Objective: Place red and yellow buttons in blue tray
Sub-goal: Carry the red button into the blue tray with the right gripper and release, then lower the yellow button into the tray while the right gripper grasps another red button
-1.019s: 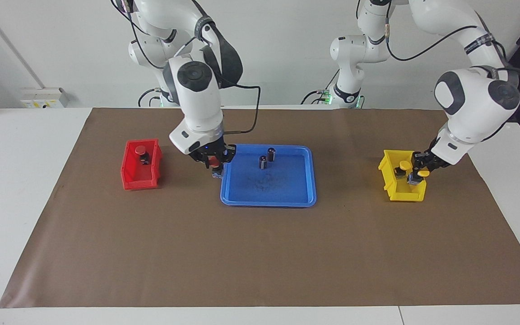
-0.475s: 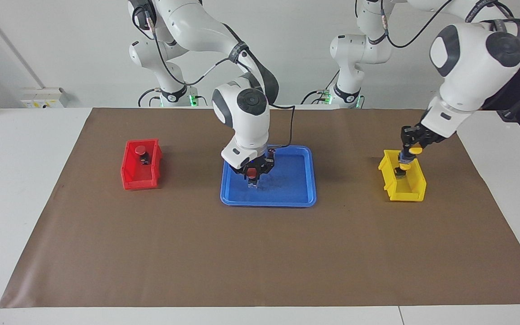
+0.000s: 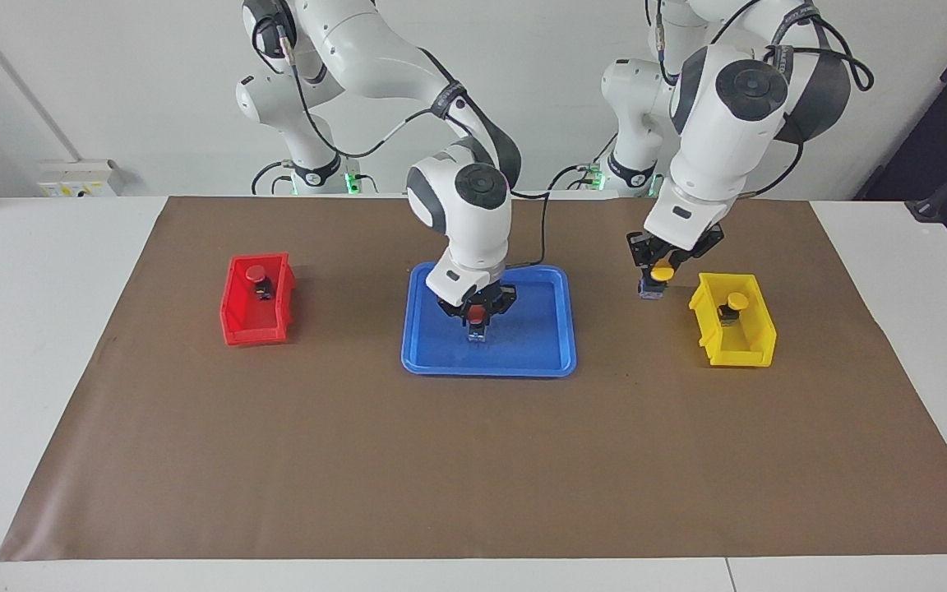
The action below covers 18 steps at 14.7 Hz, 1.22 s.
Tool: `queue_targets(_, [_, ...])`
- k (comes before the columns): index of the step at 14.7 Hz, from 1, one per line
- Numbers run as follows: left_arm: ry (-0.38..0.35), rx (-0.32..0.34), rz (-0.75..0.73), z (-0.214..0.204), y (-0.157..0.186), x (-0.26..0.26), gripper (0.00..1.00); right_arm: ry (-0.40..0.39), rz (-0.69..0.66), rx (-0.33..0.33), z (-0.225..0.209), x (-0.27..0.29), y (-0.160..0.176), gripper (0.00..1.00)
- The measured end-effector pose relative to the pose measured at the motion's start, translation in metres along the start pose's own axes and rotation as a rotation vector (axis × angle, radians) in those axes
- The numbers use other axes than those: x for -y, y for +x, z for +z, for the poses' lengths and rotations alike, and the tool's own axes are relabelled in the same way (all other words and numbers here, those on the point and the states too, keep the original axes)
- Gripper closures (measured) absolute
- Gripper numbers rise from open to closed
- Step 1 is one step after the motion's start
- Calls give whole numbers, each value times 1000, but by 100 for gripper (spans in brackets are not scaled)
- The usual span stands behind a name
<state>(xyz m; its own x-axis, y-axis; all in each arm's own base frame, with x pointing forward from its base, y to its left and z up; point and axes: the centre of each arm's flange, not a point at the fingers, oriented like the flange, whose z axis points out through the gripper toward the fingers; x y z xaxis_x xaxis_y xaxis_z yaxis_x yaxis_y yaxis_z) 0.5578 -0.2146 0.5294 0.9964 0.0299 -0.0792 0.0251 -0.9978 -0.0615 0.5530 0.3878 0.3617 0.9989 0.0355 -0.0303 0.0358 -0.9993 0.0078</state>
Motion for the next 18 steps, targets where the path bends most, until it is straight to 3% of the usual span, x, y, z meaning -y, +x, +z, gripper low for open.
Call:
queue_targets(3, [-31, -10, -20, 19, 6, -12, 59, 6, 4, -13, 5, -2, 1, 59])
queue_targets(5, [-49, -33, -43, 33, 7, -40, 59, 16, 5, -29, 4, -2, 3, 54])
queue_targets(7, [-55, -28, -40, 48, 5, -66, 59, 23, 10, -45, -5, -4, 7, 43])
queue_targets(9, [-53, -19, -21, 59, 2, -83, 59, 28, 35, -67, -33, -24, 16, 41])
queue_targets(12, [-81, -11, 1, 71, -4, -108, 59, 18, 43, -53, -102, -119, 30, 41])
queue_targets(14, [-97, -4, 3, 80, -7, -123, 59, 16, 59, -39, -128, -188, 22, 37])
queue_targets(18, [-77, 3, -15, 127, -13, -167, 59, 14, 51, 10, -113, -310, -16, 37])
